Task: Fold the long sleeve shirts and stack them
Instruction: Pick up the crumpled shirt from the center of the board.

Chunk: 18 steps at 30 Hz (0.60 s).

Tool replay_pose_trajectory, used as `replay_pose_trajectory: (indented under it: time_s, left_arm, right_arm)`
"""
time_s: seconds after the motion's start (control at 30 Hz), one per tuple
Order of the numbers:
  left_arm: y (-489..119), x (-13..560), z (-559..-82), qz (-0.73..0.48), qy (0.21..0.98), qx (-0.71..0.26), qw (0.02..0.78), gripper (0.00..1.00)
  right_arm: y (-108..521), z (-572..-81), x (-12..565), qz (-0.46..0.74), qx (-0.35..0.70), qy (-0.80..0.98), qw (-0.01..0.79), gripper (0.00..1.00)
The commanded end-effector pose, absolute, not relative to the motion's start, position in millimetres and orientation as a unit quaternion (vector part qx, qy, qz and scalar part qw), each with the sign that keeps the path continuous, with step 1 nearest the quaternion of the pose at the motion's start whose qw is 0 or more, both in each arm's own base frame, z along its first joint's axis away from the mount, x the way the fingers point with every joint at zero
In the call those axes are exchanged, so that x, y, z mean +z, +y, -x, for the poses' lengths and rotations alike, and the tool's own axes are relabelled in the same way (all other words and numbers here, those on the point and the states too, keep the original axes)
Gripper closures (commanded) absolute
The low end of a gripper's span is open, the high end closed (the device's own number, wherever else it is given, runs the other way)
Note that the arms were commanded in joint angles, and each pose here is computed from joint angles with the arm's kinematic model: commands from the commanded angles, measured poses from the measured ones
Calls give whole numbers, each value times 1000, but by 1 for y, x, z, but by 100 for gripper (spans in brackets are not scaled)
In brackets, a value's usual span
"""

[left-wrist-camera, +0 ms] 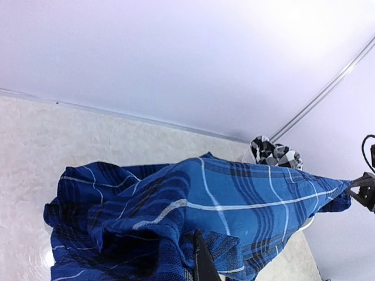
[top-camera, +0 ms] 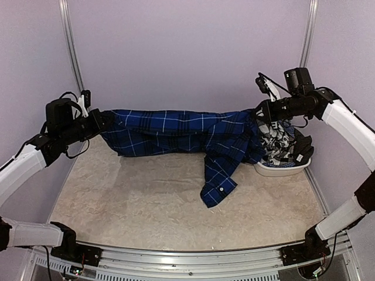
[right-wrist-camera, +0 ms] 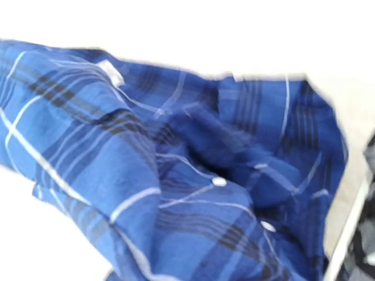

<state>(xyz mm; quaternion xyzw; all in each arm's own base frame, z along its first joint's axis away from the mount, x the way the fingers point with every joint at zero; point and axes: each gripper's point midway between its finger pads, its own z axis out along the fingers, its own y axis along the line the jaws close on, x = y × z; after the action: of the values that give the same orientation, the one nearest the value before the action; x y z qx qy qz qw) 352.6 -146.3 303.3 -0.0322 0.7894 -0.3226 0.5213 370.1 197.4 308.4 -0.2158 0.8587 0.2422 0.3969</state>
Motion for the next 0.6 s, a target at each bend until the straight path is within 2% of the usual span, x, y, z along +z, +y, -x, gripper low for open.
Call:
replay_pose_trajectory:
  time_s: [0.0, 0.2, 0.33, 0.43, 0.57]
  left_arm:
    - [-137, 333, -351, 20, 782, -339, 523, 100]
    - [-137, 382, -351, -2, 754, -354, 553, 100]
    - [-152, 401, -340, -38, 739, -397, 543, 100]
    - [-157, 400, -337, -42, 738, -413, 532, 100]
    - [-146, 389, -334, -22, 751, -384, 537, 100]
  right_arm:
    - [204, -350, 373, 254, 275, 810, 451, 100]
    - [206, -339, 404, 266, 289, 794, 464, 100]
    - [220, -326, 416, 290, 335, 773, 453, 100]
    - [222, -332, 404, 280, 339, 786, 433, 100]
    - [213, -341, 363, 251, 310, 824, 403, 100]
